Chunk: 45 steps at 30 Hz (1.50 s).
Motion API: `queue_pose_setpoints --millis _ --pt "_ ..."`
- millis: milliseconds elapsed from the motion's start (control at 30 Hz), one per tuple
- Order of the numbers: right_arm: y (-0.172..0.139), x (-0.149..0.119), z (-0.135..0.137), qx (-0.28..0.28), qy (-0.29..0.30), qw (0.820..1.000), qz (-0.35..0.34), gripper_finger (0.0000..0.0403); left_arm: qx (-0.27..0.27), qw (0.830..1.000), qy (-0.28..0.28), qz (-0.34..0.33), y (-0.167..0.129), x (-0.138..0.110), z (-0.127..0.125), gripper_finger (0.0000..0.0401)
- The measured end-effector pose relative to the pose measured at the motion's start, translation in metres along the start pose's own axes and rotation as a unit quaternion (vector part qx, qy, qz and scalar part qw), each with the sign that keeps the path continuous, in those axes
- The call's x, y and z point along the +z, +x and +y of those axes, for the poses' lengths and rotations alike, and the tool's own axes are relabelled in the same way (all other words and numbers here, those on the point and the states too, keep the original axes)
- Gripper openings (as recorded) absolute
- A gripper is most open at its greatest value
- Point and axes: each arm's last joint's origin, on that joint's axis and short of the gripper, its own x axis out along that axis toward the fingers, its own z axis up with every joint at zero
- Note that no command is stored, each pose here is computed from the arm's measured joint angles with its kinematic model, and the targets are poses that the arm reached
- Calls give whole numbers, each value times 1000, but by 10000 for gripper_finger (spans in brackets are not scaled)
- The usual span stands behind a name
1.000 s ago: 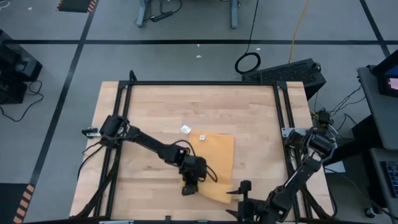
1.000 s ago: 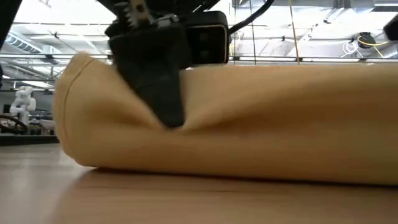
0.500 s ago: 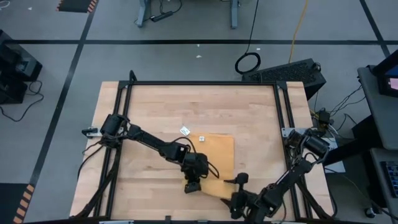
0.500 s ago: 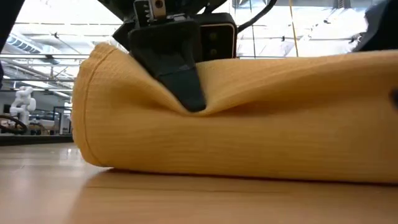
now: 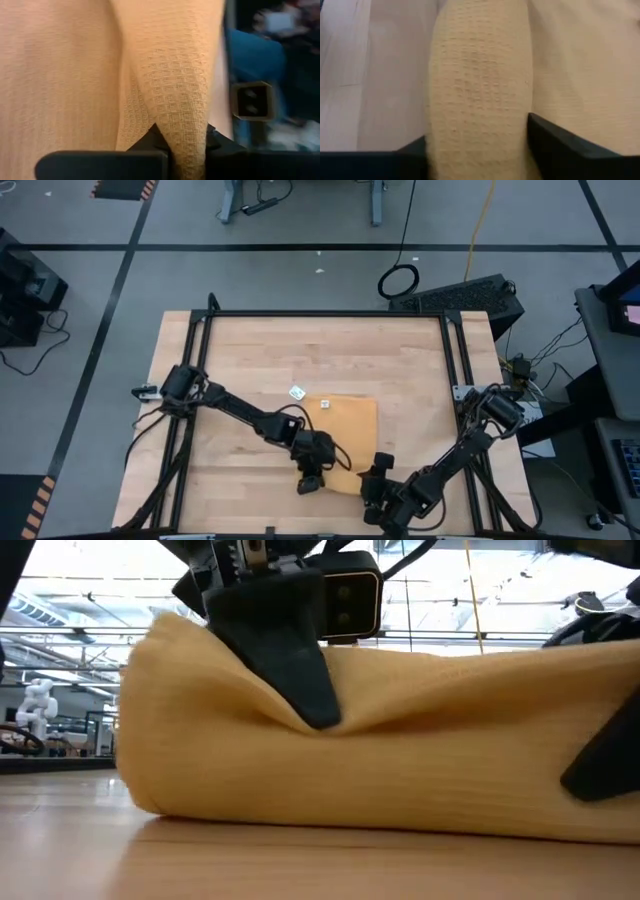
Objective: Roll towel into tight, uniform cylinder
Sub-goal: Roll the orange towel
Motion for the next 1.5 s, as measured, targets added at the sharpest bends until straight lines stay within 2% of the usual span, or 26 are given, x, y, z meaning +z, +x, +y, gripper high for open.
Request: queue_pose_setpoints --millis 67,167,333,433,600,733,800,867,967,1100,1267,1367,1500 --pt "1 1 -1 3 6 1000 7 156 39 999 -4 -23 2 0 -1 30" --pt "1 0 -1 3 8 1000 9 97 59 997 -25 -31 2 -1 0 48" --pt "1 0 -1 4 8 1000 11 19 60 997 -34 -20 2 -4 -3 119" --pt "2 1 -2 14 15 1000 24 10 34 999 -7 -13 -3 -4 -13 167" --pt "5 3 -3 28 41 998 46 26 40 998 44 5 -31 -5 -29 230" --pt "6 4 -4 25 74 996 49 19 43 997 69 -11 -66 -3 -48 251" --pt "6 5 -5 23 94 994 50 14 61 993 83 -50 -76 -3 -64 253" --pt "6 5 -5 22 108 993 51 12 100 983 124 -94 -76 -8 -82 254" --pt "6 4 -5 20 119 991 52 12 187 955 183 -142 -64 -24 -103 254" --pt "6 4 -5 20 121 991 54 12 302 903 251 -175 -32 -48 -117 254" --pt "8 5 -7 22 121 990 63 12 387 837 337 -189 0 -69 -123 254" --pt "9 6 -7 21 116 991 64 12 375 842 339 -189 14 -74 -125 254" --pt "9 6 -8 21 116 991 65 12 322 870 345 -142 23 -83 -124 274"
